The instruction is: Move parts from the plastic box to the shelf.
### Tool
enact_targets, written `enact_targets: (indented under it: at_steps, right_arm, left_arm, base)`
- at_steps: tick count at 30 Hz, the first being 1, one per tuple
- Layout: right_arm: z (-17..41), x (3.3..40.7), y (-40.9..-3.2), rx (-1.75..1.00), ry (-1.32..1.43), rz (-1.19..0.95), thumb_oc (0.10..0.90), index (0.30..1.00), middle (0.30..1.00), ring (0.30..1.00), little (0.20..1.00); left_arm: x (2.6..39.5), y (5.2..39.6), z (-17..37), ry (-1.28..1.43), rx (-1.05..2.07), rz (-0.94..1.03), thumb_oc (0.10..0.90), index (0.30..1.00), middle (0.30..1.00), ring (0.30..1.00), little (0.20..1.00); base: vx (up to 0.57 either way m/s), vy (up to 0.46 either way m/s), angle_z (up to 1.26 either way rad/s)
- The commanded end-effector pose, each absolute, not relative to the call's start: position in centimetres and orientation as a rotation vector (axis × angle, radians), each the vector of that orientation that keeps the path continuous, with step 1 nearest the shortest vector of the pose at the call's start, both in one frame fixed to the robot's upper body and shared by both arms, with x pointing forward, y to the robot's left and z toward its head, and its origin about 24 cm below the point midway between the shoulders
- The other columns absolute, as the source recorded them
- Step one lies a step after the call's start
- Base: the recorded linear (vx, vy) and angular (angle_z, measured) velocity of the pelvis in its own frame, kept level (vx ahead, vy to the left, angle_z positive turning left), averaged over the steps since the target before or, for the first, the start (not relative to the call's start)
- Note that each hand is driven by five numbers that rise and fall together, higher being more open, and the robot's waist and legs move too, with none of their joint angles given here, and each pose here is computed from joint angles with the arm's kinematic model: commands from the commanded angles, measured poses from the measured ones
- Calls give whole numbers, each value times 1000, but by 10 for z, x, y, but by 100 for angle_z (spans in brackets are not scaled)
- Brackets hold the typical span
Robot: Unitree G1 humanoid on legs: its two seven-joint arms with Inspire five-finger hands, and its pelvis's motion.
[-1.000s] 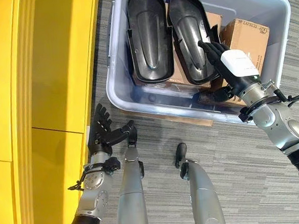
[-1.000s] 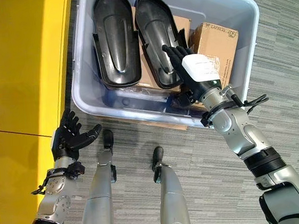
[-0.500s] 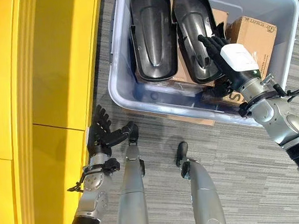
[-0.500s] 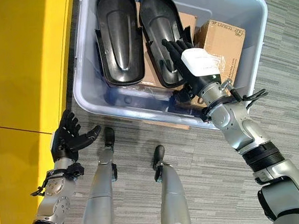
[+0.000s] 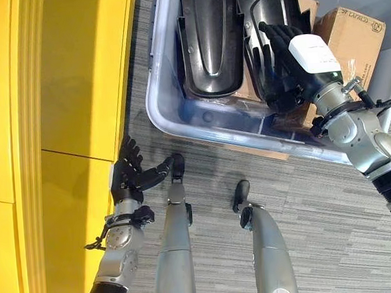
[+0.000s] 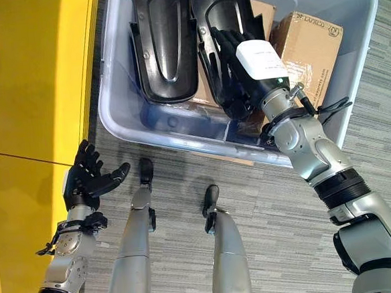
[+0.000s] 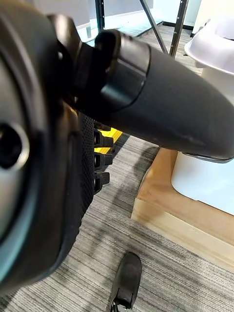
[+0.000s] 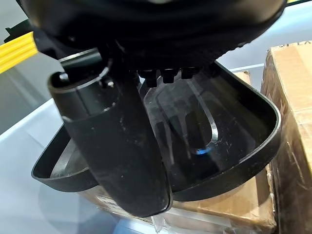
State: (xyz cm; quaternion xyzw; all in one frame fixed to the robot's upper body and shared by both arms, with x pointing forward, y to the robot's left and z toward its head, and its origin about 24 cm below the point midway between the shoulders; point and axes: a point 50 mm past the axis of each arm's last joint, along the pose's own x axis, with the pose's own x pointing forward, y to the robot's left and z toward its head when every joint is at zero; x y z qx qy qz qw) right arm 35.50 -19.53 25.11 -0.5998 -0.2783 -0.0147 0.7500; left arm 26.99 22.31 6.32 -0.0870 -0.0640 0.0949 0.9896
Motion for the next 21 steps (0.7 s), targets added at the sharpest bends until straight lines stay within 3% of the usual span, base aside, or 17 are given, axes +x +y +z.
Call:
enact_targets:
  at_steps: [1, 21]
  right_arm:
    - [292, 356, -215, -1369, -678, -199, 900, 1000, 1000, 1000, 1000]
    - [263, 368, -233, -1335, -527, -236, 900, 1000, 1000, 1000, 1000]
  left_arm:
    - [265, 218, 92, -297, -182, 160, 900, 1000, 1000, 1000, 1000]
    - [267, 222, 96, -315, -189, 183, 900, 1000, 1000, 1000, 1000]
  base:
    - [0, 0, 0]
    - [0, 0, 0]
